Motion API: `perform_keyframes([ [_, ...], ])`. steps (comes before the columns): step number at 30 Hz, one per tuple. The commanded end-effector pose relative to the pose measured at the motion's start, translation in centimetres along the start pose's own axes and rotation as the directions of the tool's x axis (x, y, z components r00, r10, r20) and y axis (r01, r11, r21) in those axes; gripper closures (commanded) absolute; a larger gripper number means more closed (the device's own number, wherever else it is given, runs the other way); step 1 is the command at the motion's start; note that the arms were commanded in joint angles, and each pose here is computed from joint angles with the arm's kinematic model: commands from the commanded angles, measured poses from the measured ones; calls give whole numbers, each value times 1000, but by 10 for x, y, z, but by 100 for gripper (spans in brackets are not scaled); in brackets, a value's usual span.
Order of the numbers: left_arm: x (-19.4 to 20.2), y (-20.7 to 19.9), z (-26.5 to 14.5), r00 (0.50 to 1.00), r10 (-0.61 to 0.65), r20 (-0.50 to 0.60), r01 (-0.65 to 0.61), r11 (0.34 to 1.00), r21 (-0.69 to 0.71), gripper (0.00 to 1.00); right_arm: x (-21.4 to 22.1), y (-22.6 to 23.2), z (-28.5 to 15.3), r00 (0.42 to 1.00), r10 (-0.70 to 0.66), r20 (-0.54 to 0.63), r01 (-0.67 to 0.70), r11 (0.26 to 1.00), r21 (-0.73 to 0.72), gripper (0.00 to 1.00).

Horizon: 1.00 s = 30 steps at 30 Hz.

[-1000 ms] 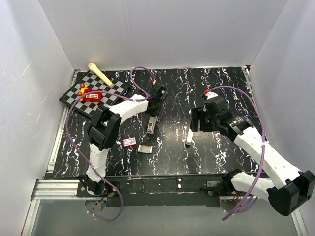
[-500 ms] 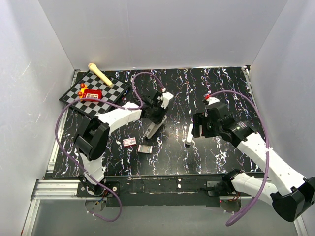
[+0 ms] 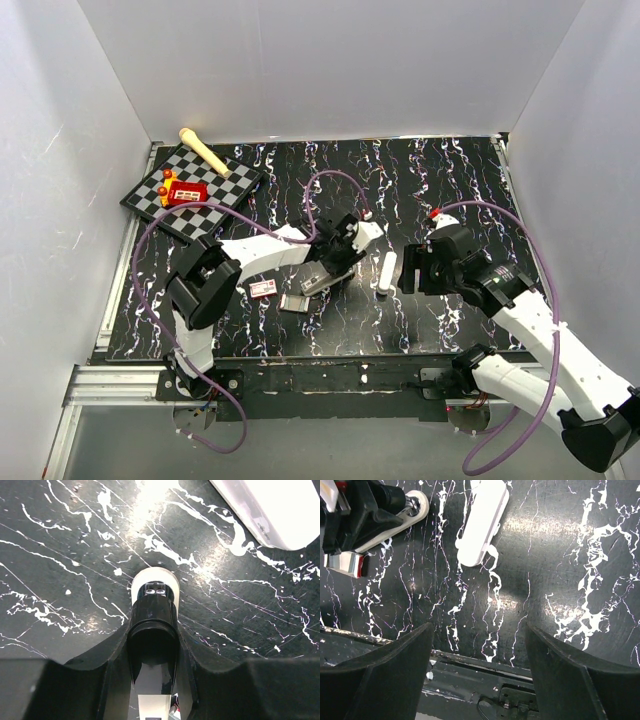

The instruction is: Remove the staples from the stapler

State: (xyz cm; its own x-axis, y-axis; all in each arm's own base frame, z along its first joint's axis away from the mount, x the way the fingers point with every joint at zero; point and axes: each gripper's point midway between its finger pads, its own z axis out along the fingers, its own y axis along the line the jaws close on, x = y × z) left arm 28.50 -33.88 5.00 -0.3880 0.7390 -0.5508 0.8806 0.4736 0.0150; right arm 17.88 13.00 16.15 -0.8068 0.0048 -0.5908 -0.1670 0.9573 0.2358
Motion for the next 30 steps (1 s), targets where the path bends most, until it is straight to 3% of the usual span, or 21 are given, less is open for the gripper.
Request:
perform_keyframes([
  [1,-8,-3,-5,998,52,37,-51,998,-35,65,4,0,-3,1000,22,3,-22,1000,-8,19],
  [3,-9,-2,-6,998,44,47,-41,997,-62,44,6,0,-3,1000,24,0,-24,1000,-10,19],
  [8,-21,-3,-19,992,21,121,-12,997,-77,29,6,1,-3,1000,18,-3,-18,1000,-16,18],
  [16,-37,-1,-38,978,20,207,2,995,-103,26,2,-1,-8,1000,-7,12,8,1000,-11,18],
  [30,-24,-3,-12,991,6,137,4,997,-74,31,1,1,-4,1000,-13,1,13,1000,-10,18],
])
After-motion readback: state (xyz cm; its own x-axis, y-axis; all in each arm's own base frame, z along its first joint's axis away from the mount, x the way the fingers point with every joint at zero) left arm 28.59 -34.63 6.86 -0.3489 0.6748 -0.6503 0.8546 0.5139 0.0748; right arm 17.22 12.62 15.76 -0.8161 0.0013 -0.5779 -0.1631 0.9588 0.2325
